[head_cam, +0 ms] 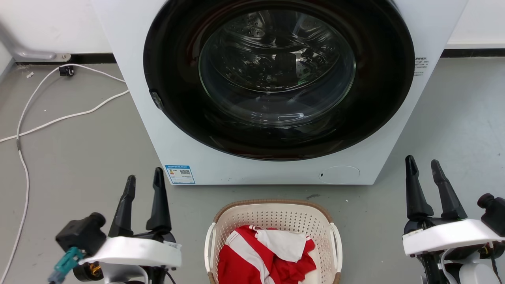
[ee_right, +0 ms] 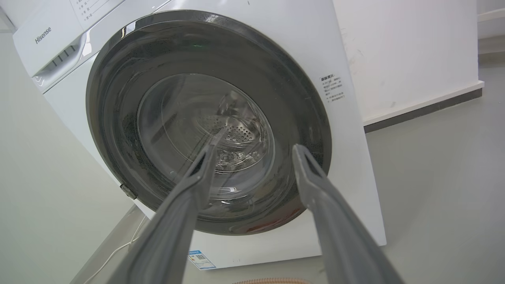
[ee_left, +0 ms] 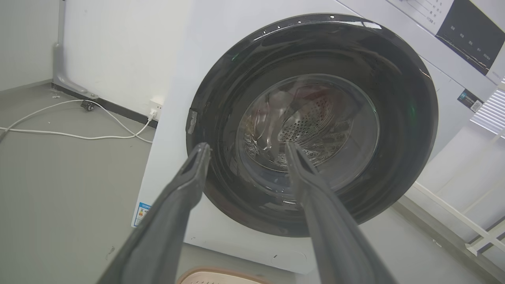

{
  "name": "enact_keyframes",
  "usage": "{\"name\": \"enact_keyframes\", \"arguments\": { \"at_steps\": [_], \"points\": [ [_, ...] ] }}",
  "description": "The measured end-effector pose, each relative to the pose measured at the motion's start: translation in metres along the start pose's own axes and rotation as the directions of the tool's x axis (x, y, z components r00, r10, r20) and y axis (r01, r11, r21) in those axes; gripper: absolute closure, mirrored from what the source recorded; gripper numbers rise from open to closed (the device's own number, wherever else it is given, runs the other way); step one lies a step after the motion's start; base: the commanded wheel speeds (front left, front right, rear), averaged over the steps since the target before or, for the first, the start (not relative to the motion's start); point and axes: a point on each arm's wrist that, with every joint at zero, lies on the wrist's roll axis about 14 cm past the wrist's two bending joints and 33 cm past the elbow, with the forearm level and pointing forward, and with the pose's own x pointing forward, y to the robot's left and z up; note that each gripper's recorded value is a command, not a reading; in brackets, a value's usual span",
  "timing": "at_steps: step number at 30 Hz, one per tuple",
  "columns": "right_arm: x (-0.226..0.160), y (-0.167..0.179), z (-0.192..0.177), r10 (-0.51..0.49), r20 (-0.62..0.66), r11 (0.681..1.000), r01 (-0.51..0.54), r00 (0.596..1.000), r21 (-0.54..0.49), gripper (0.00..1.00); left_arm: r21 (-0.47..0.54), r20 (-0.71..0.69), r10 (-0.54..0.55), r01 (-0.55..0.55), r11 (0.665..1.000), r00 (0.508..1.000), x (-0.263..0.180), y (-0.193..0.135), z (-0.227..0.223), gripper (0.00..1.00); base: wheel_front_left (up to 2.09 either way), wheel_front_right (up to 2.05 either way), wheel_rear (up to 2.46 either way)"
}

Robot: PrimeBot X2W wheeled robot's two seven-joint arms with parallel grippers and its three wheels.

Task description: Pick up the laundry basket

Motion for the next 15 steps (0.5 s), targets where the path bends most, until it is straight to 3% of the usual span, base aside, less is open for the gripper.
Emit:
{"name": "enact_keyframes", "arguments": {
  "at_steps": [8,15],
  "points": [
    [-0.003,-0.001,-0.006,0.005,-0.014,0.996,-0.006,1.0,-0.093,0.0,0.175,-0.032,-0.02,0.026,0.984,0.999,-0.004,-0.012,-0.012,0.0,0.0,0.0,0.0],
    [-0.004,0.0,-0.011,0.013,-0.025,0.986,-0.017,1.0,-0.167,0.0,0.219,-0.048,0.013,-0.002,0.976,0.999,-0.007,-0.007,-0.021,0.0,0.0,0.0,0.0]
  ]
}}
